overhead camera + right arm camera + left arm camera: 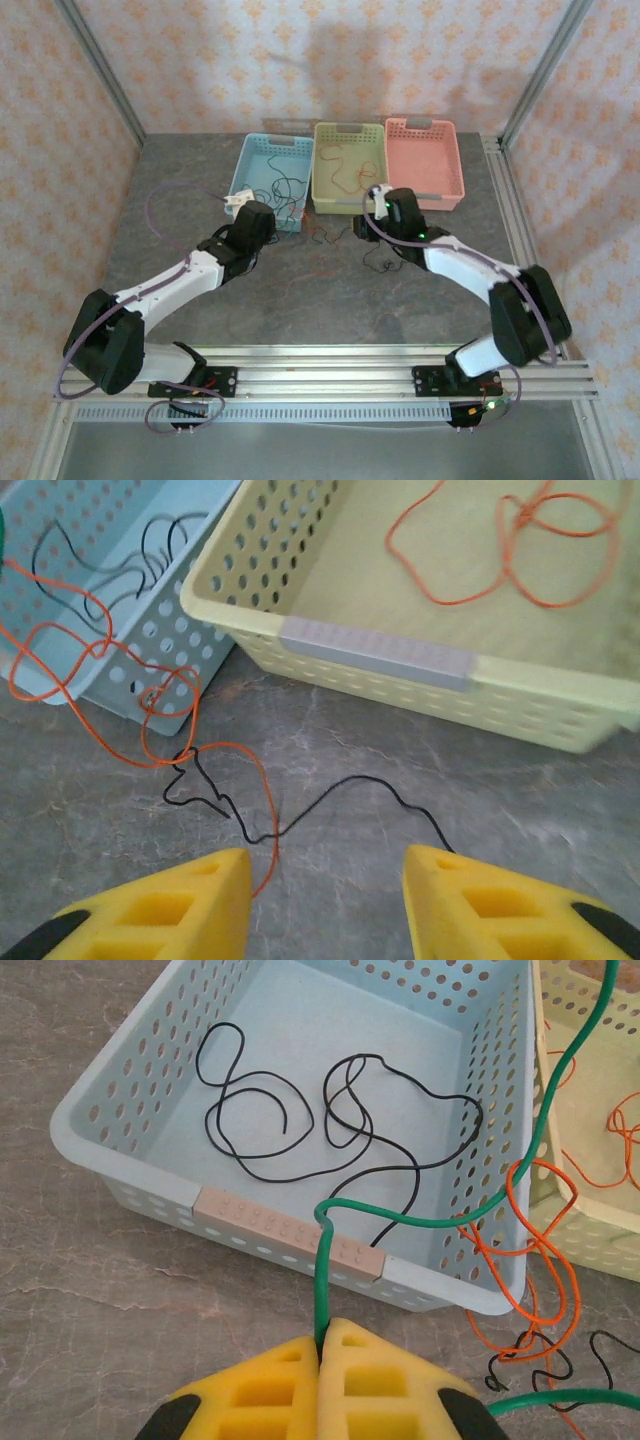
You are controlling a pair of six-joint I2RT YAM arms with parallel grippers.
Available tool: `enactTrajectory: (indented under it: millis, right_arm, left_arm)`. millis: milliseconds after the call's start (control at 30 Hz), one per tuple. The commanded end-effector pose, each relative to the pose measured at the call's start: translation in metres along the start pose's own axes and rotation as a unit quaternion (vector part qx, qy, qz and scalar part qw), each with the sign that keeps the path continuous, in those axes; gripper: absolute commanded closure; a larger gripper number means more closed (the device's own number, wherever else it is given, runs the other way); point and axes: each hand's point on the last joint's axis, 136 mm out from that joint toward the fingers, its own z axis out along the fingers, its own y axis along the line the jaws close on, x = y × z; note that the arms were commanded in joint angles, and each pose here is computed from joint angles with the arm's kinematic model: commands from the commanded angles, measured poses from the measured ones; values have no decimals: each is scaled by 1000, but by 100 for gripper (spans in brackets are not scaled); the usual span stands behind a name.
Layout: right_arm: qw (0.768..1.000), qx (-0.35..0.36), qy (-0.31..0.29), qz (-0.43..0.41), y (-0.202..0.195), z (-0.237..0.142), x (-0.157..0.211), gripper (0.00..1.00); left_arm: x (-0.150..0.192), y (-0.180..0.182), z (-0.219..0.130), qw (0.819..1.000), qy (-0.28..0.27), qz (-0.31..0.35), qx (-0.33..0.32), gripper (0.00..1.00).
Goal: Untangle the cables
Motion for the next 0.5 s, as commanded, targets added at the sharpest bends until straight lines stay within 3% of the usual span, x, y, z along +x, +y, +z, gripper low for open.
enactTrajectory:
  millis: [0,233,467]
  right_arm:
    - [997,18,47,-63,-2,16,6,55]
    - [989,95,92,-61,-31,35,21,54]
    - [986,78,121,-85,-29,50,31,57]
  left_arm:
    - [-9,-9,-2,1000,-10,1,6,100]
    - [-8,-10,0,1000,-7,2,7,100]
    - [-8,-12,0,1000,-5,3,9,100]
